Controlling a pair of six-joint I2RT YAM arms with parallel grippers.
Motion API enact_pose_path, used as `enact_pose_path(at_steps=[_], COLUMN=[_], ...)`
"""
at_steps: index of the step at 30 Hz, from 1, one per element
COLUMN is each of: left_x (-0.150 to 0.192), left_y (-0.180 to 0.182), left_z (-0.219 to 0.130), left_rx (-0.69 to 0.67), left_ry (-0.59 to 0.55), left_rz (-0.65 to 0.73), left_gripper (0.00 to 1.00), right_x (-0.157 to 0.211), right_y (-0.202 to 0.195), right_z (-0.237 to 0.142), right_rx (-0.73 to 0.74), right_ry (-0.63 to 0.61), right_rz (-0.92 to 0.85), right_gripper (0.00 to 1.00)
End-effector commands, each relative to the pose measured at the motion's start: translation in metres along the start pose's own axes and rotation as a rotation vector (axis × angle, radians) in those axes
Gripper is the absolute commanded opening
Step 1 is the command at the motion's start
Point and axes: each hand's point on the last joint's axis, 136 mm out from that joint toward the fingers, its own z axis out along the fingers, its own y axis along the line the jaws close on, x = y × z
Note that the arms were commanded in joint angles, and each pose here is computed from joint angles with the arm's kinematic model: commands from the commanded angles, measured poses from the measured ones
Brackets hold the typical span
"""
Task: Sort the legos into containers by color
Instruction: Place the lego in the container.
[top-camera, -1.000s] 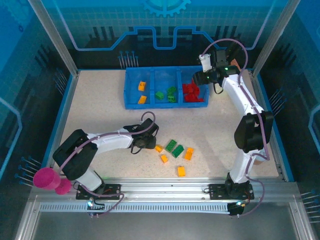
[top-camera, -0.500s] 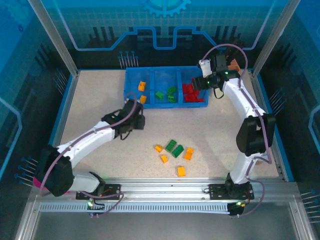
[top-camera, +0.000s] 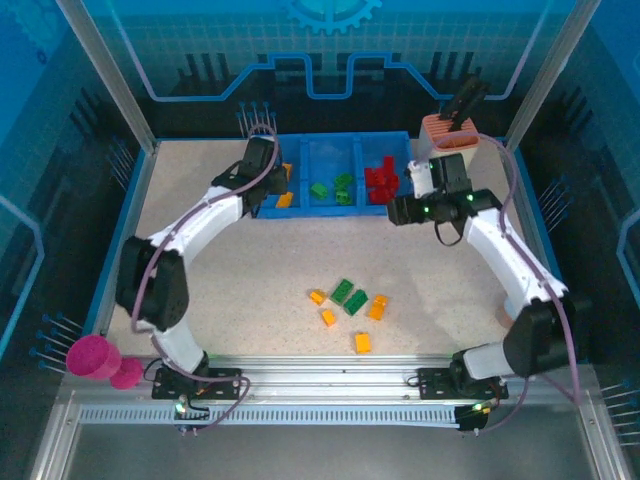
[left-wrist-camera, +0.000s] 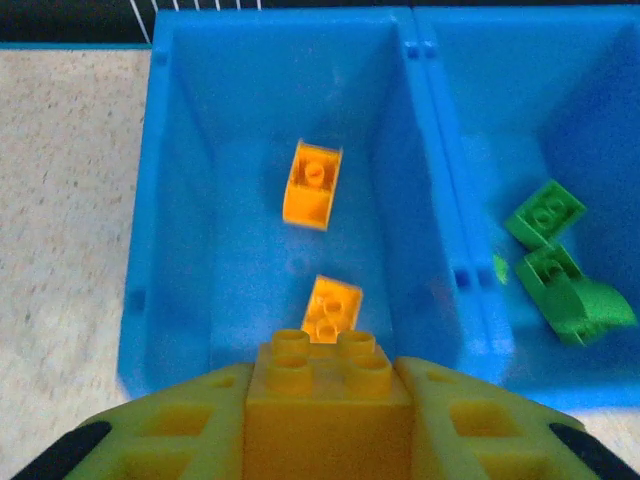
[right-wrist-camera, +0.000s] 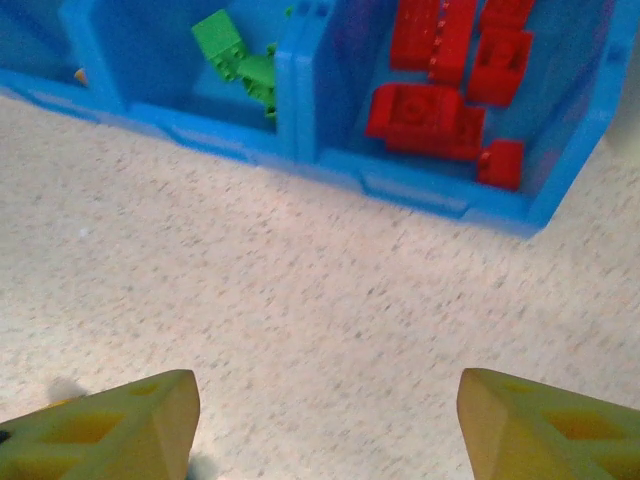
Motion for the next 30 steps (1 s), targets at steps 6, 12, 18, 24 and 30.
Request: enact_pose_path(at_steps=[6,12,18,24,30], left_x=[-0.018,-0.001,0.025,0.039,0.045], left_y=[0.013,0.023,0.023,0.018,0.018], left_z=[0.069,0.100,0.123,0.132,0.127], left_rx=[-0.090,-0.093,-0.092,-0.063,-0.057], left_ry=[0.037,0.097,0.167,0.199,0.211], left_rz=[0.089,0.053,0.048,0.014,0.017], left_gripper=[0.36,0.36,0.37,0.41,0.51], right_x=[0.046,0.066,0.073,0.065,0.061], right_y=[0.011,0.008,0.007,0.008,0.006], right_z=[-0.016,-0.020,-0.015,-0.010,-0.005], right_rx=[-0.019,-0.002,-0.003,-0.010,-0.005], right_ry=[0.048,0.081,0.095,0.106,0.108], right_rz=[0.047,0.051,0.060,0.038,0.027], right_gripper=[0.71,0.72,0.72,0.73,0.73])
